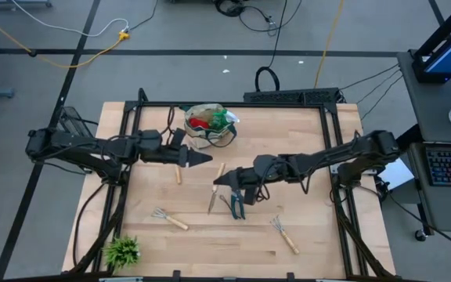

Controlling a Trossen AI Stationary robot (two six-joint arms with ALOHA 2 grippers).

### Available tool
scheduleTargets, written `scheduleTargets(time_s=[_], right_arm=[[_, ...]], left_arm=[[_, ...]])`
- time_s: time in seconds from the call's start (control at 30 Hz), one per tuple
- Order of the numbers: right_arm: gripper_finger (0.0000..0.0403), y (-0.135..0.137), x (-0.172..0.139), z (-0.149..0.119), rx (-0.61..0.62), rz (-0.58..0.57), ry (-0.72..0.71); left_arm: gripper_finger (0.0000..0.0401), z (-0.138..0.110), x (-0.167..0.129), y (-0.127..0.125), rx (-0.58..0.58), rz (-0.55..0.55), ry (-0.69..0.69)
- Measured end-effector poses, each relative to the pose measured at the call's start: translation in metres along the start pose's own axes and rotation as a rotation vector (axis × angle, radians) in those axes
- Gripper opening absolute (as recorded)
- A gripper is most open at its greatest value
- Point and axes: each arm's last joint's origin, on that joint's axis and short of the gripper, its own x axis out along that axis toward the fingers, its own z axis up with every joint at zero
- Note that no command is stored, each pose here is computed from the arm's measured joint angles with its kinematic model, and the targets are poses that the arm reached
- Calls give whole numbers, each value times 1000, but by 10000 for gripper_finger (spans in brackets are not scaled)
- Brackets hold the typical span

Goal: Pick & Place Garden tools in Gardening bag
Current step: Put the right trowel into the gardening bag

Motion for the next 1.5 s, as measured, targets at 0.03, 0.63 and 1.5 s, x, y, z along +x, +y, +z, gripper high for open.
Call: scheduleTargets(time_s=[0.03, 0.63, 1.5], right_arm=[[62, -1, 2, 0, 5, 5, 0], [61, -15, 24, 5, -1, -20, 9], [61, -14, 25, 5, 1, -16, 8]], left_arm=[[294, -1, 0, 0, 0, -5, 13], [294, -12, 0, -2, 42, 1, 70], [293, -18, 30, 14, 25, -26, 100]])
